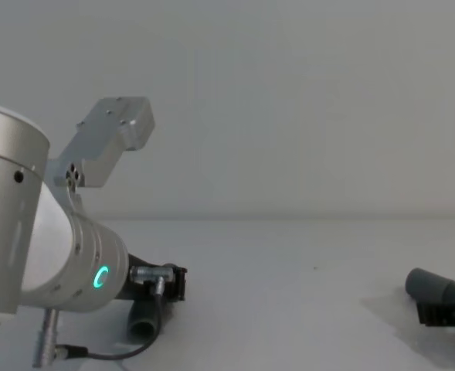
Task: Use both hands to pick up one end of the pipe from the table, align the ends, and insert them.
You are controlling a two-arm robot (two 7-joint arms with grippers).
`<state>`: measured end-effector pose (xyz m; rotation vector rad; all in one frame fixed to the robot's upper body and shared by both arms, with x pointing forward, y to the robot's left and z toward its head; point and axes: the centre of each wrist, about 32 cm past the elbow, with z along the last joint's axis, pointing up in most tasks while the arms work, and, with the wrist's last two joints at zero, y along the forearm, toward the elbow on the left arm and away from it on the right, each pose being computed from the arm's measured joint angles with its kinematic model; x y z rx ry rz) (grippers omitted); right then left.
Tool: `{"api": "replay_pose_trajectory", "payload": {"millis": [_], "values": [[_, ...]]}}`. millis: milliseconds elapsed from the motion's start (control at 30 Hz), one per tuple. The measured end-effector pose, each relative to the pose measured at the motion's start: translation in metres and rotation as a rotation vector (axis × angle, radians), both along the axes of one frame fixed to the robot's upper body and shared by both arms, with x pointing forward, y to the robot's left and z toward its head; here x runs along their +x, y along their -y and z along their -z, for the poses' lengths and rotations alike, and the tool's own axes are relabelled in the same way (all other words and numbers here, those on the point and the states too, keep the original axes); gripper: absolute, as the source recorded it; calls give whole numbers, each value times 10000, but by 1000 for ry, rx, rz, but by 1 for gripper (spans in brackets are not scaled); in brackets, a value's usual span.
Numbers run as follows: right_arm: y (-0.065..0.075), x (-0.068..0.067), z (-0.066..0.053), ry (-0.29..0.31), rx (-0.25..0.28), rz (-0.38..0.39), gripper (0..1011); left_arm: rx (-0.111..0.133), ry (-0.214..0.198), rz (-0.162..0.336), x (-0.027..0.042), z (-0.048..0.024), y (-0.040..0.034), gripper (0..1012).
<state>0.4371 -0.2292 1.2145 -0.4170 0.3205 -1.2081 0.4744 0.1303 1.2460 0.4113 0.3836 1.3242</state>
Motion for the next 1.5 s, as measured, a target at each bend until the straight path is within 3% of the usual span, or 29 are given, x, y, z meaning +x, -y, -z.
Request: {"api": "replay_pose_trajectory", "payload": {"millis": [367, 400, 533, 800, 1267, 1500], "values": [[-8, 2, 3, -1, -4, 1, 577, 0, 0, 0, 0, 0, 0, 342], [-8, 2, 4, -1, -4, 1, 496, 0, 0, 0, 0, 0, 0, 342], [-10, 2, 6, -1, -4, 1, 377, 0, 0, 0, 0, 0, 0, 342], [-13, 2, 7, -2, -4, 2, 186, 0, 0, 0, 0, 0, 0, 342], [-15, 10, 16, 13, 9, -13, 164, 3, 4, 1, 5, -12, 15, 342], [-10, 27, -4, 58, 41, -25, 164, 22, 40, 2, 26, -89, 71, 342]]}}
